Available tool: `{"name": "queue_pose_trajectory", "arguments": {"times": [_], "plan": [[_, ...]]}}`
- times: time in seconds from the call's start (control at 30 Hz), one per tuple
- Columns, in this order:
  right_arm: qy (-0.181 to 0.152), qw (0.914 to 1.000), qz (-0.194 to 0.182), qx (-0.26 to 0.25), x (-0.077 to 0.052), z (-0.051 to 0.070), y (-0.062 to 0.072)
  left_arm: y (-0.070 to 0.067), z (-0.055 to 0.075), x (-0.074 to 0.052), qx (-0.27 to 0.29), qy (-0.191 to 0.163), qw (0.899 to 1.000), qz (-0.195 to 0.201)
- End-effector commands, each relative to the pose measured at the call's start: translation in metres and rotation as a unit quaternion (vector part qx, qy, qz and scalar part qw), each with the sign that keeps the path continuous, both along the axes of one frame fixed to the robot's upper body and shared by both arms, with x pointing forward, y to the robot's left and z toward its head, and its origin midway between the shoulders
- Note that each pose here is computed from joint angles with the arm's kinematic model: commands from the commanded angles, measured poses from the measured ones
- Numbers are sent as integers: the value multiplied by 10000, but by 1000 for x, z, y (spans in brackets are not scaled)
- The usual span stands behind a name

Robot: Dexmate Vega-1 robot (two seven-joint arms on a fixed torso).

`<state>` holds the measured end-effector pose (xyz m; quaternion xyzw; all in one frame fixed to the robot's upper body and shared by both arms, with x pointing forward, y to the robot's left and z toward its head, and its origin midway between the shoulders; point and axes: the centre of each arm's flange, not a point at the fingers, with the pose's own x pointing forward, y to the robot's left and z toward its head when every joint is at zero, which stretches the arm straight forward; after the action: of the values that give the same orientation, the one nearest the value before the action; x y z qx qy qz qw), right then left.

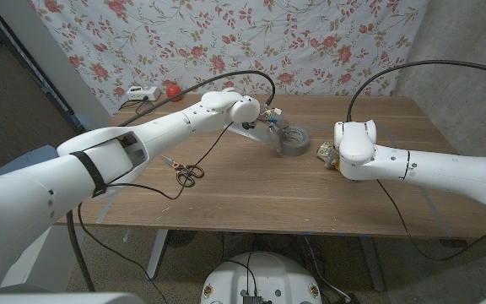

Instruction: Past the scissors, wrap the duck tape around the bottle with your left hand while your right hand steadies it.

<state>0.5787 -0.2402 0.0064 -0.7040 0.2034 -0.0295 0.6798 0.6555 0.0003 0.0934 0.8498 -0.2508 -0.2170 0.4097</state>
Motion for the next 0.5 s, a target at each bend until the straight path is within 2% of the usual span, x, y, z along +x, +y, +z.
{"name": "queue_pose_trajectory", "arguments": {"times": [0.03,0.17,0.33,0.5], "plan": [[160,9982,-528,-253,10,-5,-7,-2,1,2,11,24,10000,-52],[-249,9978,-512,-334,8,-8,-10,-2,1,2,13,12,10000,-54],[-699,9970,-123,-314,4,-10,-10,-2,0,1,15,33,10000,-30],[-1327,9904,-15,-381,-6,-8,-12,-3,-3,-1,64,76,9999,-16]]}}
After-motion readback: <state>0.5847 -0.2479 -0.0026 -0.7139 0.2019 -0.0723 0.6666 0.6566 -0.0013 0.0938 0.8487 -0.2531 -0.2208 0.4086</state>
